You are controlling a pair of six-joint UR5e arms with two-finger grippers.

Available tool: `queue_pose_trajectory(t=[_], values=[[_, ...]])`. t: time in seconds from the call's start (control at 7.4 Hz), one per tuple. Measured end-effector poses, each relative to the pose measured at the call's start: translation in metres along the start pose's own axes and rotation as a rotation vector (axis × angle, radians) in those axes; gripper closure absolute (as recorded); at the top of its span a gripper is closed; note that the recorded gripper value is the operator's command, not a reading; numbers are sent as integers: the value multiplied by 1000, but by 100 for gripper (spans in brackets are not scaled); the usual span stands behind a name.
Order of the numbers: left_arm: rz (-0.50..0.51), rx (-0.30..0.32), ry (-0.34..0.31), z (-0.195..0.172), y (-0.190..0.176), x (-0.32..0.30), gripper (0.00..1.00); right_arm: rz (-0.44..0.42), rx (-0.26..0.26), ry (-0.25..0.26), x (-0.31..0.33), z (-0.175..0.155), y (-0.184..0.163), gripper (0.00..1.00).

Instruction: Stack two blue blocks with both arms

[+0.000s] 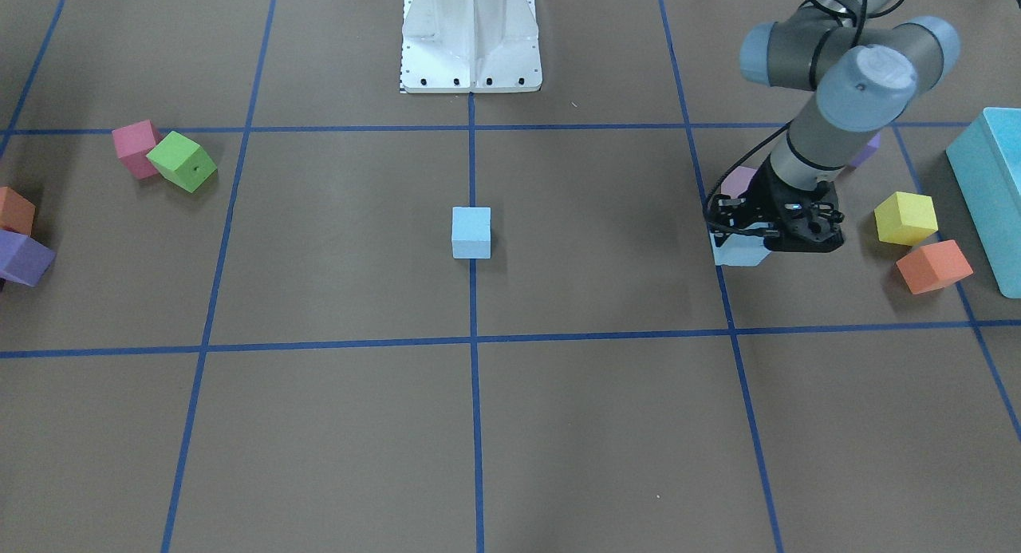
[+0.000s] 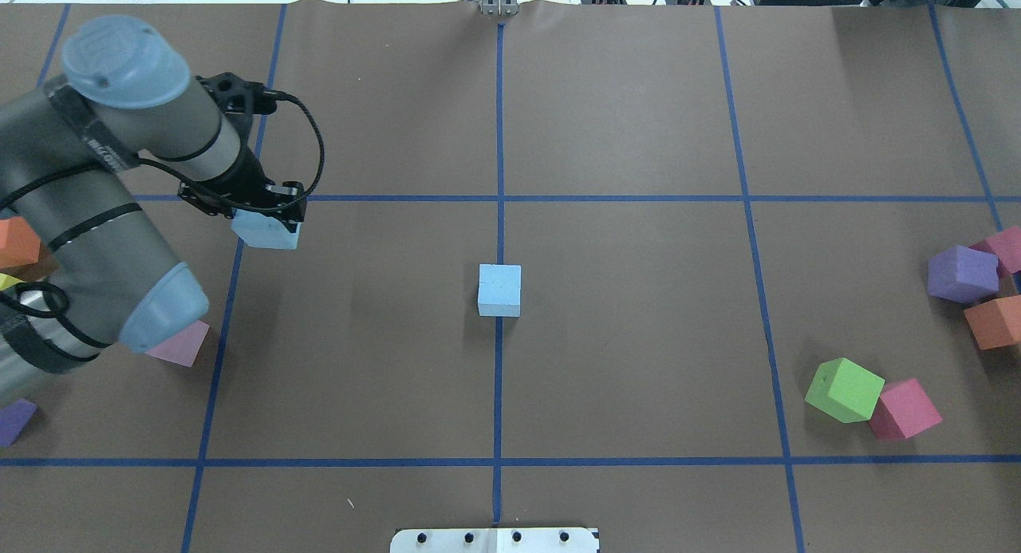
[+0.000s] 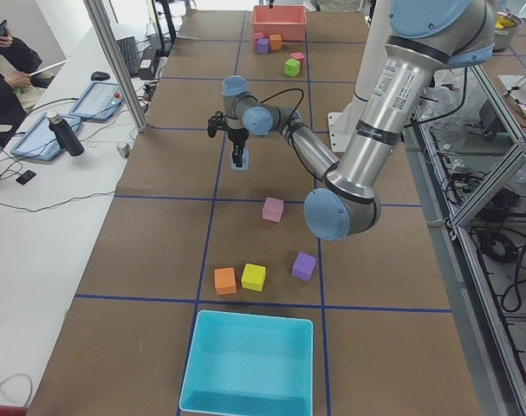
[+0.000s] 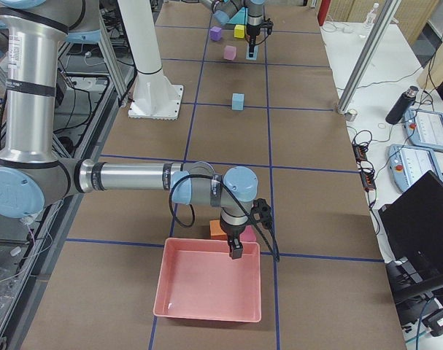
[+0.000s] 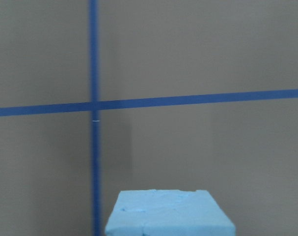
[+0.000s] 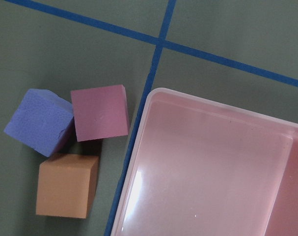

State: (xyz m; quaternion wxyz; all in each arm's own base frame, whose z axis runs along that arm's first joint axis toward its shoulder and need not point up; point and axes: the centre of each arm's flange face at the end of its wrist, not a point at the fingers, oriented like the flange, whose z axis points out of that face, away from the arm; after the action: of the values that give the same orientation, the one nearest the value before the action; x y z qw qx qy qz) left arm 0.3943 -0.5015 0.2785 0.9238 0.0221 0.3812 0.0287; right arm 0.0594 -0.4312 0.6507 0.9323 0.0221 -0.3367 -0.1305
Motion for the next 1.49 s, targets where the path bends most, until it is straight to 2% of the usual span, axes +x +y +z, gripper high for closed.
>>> queue_pose_trajectory(t=[0.27,0.54,0.68,1.08,1.49], values=[[-16,16,0,-6,18,106,100,2,0,0,0,0,0,0],[-25,22,-1,0,18,201,92,10,-1,0,0,0,0,0],[-29,12,0,6,19,231,91,12,0,0,0,0,0,0],[-18,4,9,25,21,253,88,13,1,-1,0,0,-1,0],[-12,-1,17,28,27,259,86,14,1,-1,0,0,-1,0]])
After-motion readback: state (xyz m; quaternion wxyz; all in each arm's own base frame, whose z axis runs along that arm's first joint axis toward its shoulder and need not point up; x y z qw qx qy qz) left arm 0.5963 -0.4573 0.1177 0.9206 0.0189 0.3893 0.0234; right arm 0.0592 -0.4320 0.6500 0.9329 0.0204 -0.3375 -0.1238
